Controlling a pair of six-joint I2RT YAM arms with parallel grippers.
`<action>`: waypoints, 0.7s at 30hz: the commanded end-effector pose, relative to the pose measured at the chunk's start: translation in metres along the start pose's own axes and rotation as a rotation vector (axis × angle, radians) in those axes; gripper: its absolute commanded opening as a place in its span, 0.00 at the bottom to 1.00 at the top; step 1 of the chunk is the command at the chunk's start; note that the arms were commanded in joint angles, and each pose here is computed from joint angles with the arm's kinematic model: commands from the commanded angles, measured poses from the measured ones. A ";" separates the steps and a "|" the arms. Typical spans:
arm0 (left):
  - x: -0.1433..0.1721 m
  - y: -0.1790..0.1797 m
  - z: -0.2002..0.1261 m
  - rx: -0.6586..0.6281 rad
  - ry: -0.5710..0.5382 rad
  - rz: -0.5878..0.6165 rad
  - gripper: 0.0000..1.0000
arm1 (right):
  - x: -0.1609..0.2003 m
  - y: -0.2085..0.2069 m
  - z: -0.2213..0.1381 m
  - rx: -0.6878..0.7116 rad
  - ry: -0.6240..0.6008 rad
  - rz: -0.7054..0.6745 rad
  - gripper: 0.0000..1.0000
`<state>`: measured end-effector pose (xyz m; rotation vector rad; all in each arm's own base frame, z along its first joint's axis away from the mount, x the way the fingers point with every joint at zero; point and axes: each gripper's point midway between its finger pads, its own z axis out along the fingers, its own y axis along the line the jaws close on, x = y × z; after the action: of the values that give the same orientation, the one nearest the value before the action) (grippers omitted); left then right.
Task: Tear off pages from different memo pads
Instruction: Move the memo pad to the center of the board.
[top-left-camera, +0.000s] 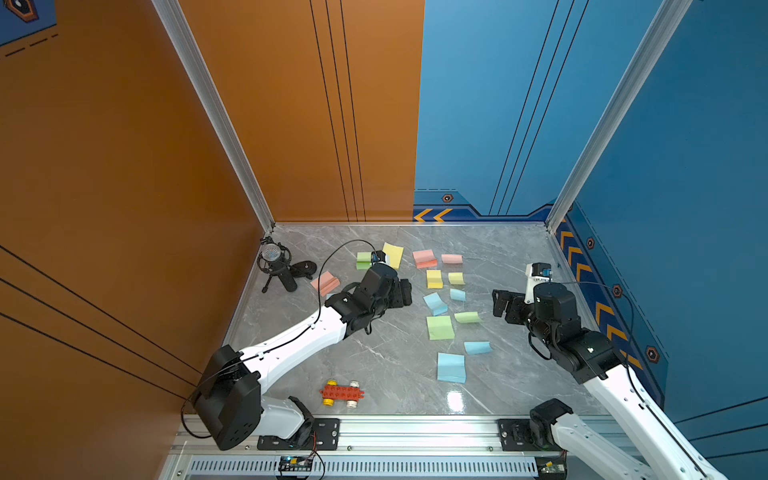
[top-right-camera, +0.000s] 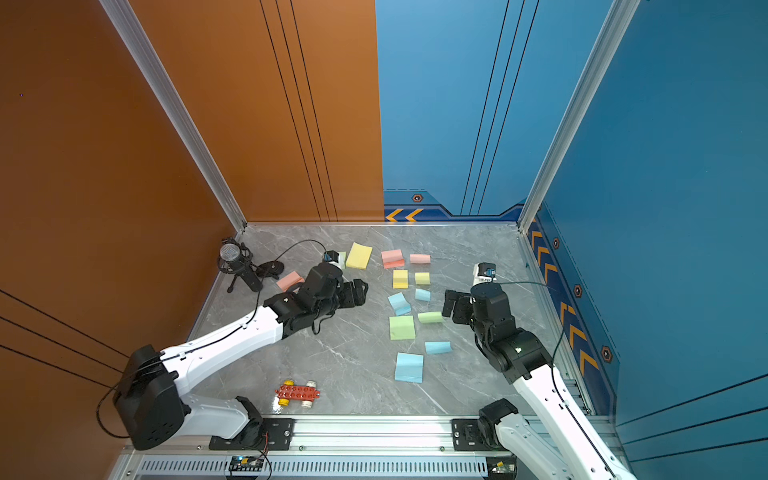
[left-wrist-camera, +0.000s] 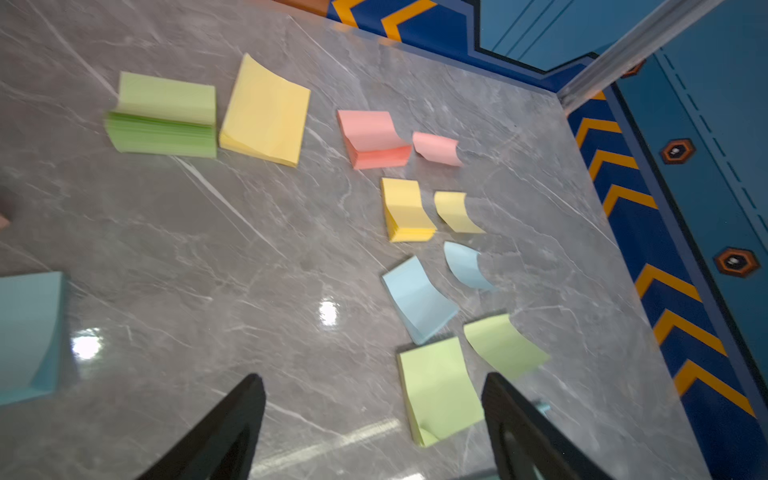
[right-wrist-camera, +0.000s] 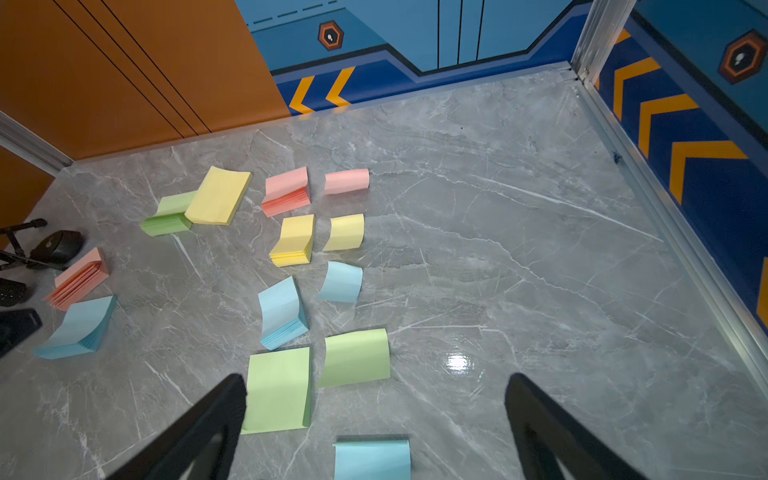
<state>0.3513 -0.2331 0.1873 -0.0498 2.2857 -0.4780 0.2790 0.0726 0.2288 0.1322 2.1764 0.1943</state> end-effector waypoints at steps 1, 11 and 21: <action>-0.007 0.035 0.036 -0.123 0.086 0.204 0.90 | 0.001 0.014 0.024 -0.023 0.046 -0.008 1.00; -0.080 0.034 0.169 0.044 0.141 0.311 0.85 | 0.019 0.051 0.069 -0.036 0.170 -0.135 1.00; -0.067 0.073 0.246 -0.072 0.274 0.288 0.88 | 0.051 0.094 0.074 -0.119 0.273 -0.260 1.00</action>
<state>0.5990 -0.2406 0.0891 0.2743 2.3891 -0.3654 0.3118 0.1675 0.1574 -0.1982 2.4251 0.1812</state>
